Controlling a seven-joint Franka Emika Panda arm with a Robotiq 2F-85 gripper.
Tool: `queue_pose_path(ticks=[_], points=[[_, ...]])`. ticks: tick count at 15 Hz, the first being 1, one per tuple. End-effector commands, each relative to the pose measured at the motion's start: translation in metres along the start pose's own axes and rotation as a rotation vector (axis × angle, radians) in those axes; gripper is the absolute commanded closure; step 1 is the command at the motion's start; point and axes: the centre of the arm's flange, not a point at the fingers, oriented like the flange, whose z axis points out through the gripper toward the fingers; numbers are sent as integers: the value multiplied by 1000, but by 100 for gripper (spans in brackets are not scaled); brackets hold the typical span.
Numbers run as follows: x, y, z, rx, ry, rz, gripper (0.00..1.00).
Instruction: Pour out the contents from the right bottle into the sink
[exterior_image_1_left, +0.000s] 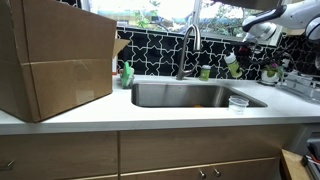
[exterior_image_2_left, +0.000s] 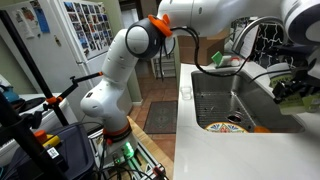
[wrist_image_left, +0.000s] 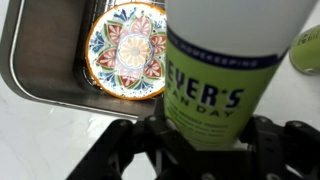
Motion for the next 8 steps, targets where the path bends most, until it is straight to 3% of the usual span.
queue_pose_path(ticks=[1,8], points=[[28,-12,7,97,-85,74,62],[67,-27,29,257,-171,182,62]])
